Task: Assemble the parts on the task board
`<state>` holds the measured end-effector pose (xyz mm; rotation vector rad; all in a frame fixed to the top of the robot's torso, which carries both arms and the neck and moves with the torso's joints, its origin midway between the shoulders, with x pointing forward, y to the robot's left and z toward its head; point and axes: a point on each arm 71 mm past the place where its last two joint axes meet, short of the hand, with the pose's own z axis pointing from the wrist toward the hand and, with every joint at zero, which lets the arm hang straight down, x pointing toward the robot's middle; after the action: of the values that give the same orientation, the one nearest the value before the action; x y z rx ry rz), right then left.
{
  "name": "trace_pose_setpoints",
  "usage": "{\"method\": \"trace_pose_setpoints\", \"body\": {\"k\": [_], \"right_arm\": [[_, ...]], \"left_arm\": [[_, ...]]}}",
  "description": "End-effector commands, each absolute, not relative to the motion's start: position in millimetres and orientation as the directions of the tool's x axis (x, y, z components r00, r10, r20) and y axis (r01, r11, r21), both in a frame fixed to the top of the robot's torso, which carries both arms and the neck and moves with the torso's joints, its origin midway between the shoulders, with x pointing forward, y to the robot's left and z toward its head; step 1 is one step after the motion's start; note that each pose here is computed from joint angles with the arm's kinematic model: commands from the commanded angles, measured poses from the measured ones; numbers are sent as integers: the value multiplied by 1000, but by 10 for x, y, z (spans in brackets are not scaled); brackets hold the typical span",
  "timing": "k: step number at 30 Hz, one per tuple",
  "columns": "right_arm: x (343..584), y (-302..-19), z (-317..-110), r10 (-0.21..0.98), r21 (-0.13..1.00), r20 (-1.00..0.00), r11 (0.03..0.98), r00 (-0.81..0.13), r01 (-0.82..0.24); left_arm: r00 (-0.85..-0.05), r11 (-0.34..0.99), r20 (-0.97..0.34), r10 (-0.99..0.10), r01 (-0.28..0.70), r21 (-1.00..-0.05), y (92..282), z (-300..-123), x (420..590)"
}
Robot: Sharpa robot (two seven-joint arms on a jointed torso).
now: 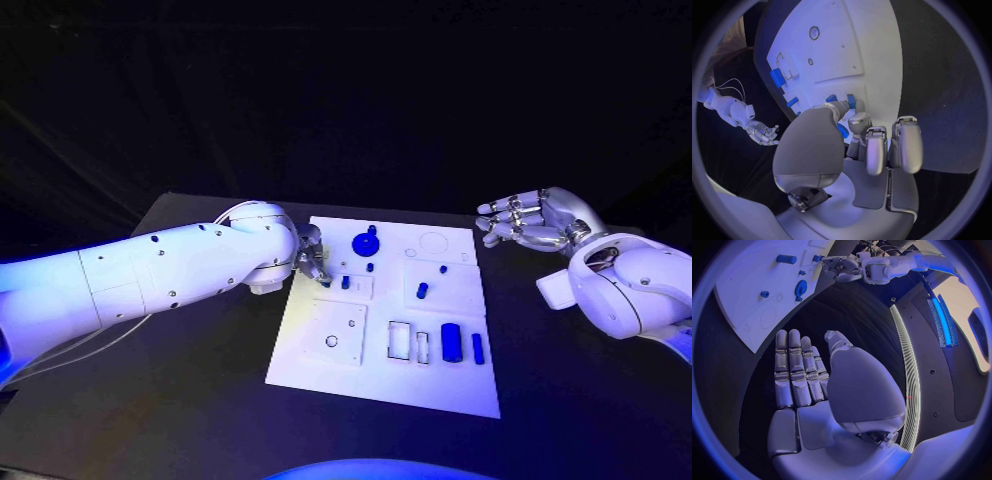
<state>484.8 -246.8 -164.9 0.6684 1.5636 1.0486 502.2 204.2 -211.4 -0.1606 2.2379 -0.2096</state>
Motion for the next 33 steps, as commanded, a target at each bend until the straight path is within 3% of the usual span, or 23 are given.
{"method": "trace_pose_setpoints", "body": {"k": [1, 33], "right_arm": [[4839, -2445, -1654, 844, 887, -462, 448, -274, -115], [4831, -2466, -1652, 845, 887, -462, 449, -269, -112]], "left_arm": [[-648, 982, -744, -162, -28, -189, 2018, -2151, 4990], [-642, 978, -744, -184, -47, -201, 2005, -2169, 5028]]}}
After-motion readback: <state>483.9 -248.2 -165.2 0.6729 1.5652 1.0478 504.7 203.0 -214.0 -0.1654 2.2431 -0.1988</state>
